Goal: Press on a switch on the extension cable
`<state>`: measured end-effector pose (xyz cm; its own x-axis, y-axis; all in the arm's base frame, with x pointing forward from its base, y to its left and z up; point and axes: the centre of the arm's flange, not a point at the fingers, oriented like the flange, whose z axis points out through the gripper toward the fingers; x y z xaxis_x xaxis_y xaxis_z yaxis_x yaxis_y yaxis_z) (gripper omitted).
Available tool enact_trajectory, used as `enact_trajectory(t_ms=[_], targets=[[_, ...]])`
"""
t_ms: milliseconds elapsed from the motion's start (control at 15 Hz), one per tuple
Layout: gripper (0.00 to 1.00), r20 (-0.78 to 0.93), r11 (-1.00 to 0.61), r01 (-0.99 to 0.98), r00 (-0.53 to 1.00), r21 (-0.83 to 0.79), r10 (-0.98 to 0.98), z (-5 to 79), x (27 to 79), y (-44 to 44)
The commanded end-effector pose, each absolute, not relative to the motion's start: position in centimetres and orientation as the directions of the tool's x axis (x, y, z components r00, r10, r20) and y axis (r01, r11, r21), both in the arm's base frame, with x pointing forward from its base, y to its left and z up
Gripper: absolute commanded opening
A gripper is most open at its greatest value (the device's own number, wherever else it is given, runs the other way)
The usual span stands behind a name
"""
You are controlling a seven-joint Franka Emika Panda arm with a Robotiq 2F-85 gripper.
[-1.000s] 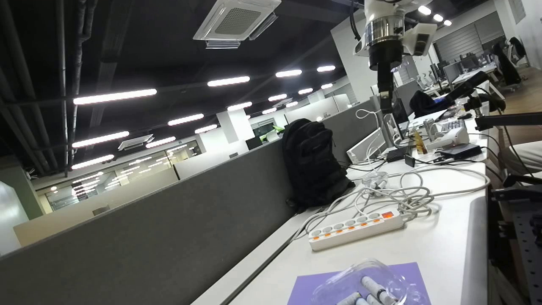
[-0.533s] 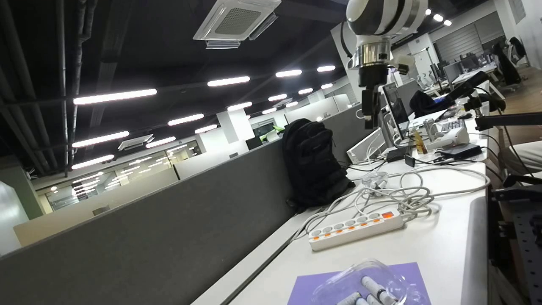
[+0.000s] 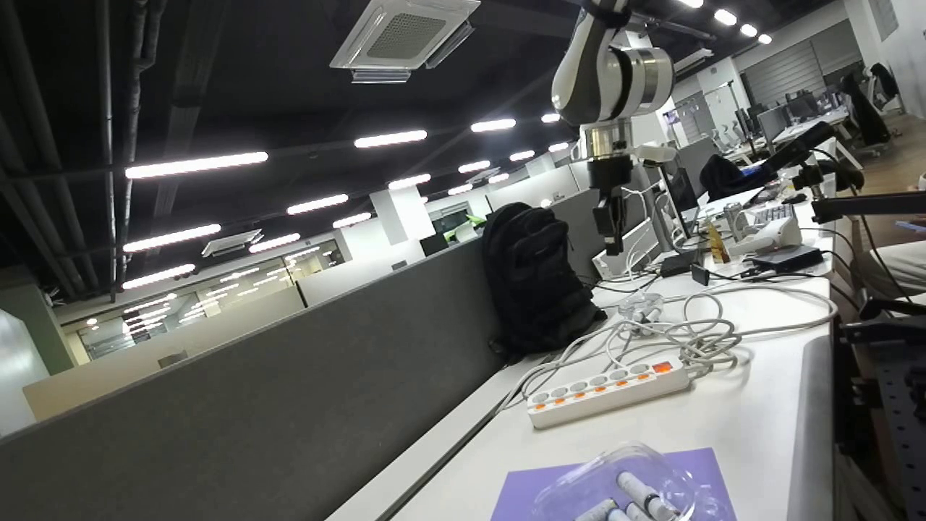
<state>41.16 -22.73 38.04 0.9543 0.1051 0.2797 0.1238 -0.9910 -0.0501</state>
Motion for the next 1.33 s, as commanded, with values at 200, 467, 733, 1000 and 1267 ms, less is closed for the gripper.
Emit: enact_trajectory(t_ms=[200, 467, 733, 1000, 1267], targets=[[0.00, 0.167, -0.989, 0.144, 0.976, -0.023, 0.138, 33.5, 47.2, -23.6], [0.00, 0.121, -0.976, 0.216, 0.969, 0.013, 0.216, 30.2, 48.6, -22.4], [0.00, 0.108, -0.953, 0.298, 0.947, 0.053, 0.302, 27.4, 49.3, -20.6], [0.00, 0.147, -0.934, 0.346, 0.923, 0.092, 0.356, 26.3, 49.9, -19.0], [0.01, 0.136, -0.937, 0.339, 0.928, 0.080, 0.347, 26.1, 50.0, -18.4]])
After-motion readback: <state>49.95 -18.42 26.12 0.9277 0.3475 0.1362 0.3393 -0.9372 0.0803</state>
